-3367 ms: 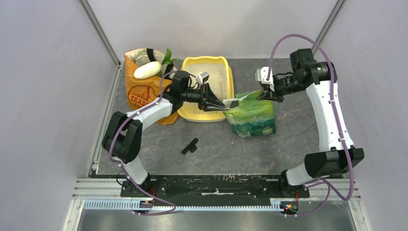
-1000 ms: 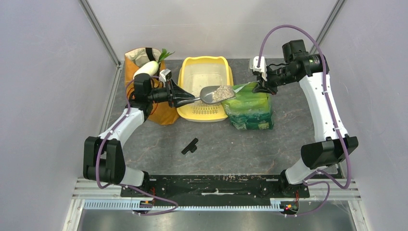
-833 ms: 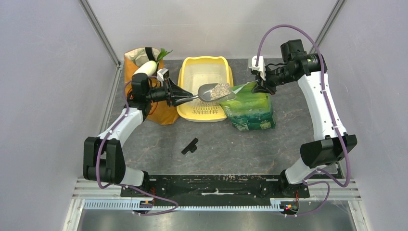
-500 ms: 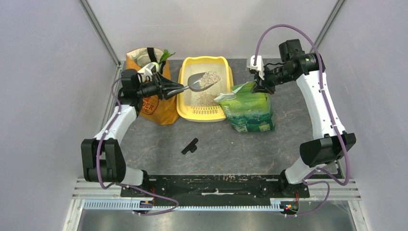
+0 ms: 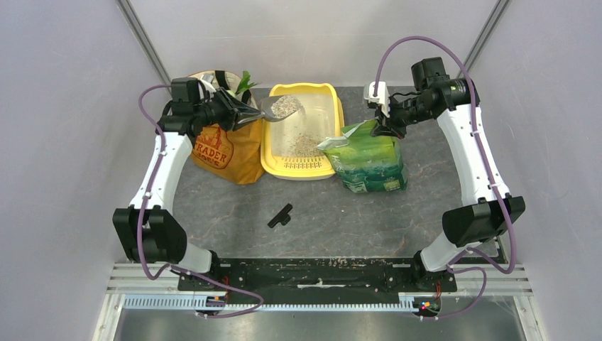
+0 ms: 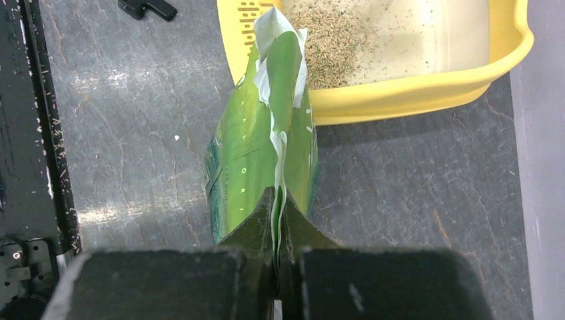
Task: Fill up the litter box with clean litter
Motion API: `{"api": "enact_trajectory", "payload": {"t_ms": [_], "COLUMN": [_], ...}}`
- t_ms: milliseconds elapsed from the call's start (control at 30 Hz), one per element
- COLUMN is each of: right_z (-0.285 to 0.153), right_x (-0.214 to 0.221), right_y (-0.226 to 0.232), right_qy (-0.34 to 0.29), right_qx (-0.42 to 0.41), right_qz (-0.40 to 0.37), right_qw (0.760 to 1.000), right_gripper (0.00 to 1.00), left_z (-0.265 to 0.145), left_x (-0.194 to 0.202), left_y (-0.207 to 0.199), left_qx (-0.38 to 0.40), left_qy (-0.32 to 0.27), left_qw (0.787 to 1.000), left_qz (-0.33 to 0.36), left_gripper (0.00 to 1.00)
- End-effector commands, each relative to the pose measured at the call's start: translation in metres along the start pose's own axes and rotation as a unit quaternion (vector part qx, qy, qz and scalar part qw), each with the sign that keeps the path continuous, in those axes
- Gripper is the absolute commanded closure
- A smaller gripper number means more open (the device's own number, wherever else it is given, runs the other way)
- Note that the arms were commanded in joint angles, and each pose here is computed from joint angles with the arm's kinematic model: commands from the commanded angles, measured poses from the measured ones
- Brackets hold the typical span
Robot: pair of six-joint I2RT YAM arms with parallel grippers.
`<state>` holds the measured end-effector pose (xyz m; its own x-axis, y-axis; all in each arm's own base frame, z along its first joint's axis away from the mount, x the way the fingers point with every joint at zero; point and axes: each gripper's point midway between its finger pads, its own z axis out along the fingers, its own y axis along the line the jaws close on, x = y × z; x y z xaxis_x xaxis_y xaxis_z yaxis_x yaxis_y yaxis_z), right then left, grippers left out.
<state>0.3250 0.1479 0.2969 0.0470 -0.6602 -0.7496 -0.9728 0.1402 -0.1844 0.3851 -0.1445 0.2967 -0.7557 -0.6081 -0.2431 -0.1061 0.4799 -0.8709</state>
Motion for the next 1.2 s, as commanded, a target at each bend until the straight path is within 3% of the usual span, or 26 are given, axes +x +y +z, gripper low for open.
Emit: {"api": "enact_trajectory", "payload": {"t_ms": [0,200,433,700,867,1000,1167], "right_z": [-0.017,-0.028,-0.044,-0.064,-0.084,-0.092,-0.078], "right_x": [-0.023,-0.016,0.006,0.037,0.046,0.068,0.128], "right_y": [-0.012,-0.014,-0.016,-0.061,-0.105,-0.116,-0.092], "right_qy": [-0.029,-0.026,-0.01,0.005,0.005,0.014,0.033], "right_qx": [0.039,0.056,0.086,0.176,0.256,0.283,0.263], "right_qz": [-0.031,-0.008,0.03,0.091,0.122,0.149,0.202], "right_qw": [0.998,0.998,0.996,0.98,0.959,0.947,0.943], "right_gripper": [1.0,1.0,1.0,1.0,1.0,1.0,1.0], "left_z": [-0.006,0.001,0.03,0.052,0.056,0.052,0.045], "left_x": [-0.006,0.003,0.025,0.032,0.031,0.03,0.055], "left_y": [0.003,-0.007,-0.006,-0.012,-0.014,-0.025,-0.038], "left_qx": [-0.068,-0.135,-0.192,-0.246,-0.271,-0.259,-0.193], "left_qy": [-0.025,-0.042,-0.024,-0.024,-0.023,-0.025,0.01], "left_qw": [0.992,0.953,0.877,0.78,0.737,0.729,0.748], "left_qz": [0.108,0.269,0.439,0.575,0.619,0.633,0.635], "left_gripper": [0.98,0.98,0.98,0.98,0.98,0.98,0.98]}}
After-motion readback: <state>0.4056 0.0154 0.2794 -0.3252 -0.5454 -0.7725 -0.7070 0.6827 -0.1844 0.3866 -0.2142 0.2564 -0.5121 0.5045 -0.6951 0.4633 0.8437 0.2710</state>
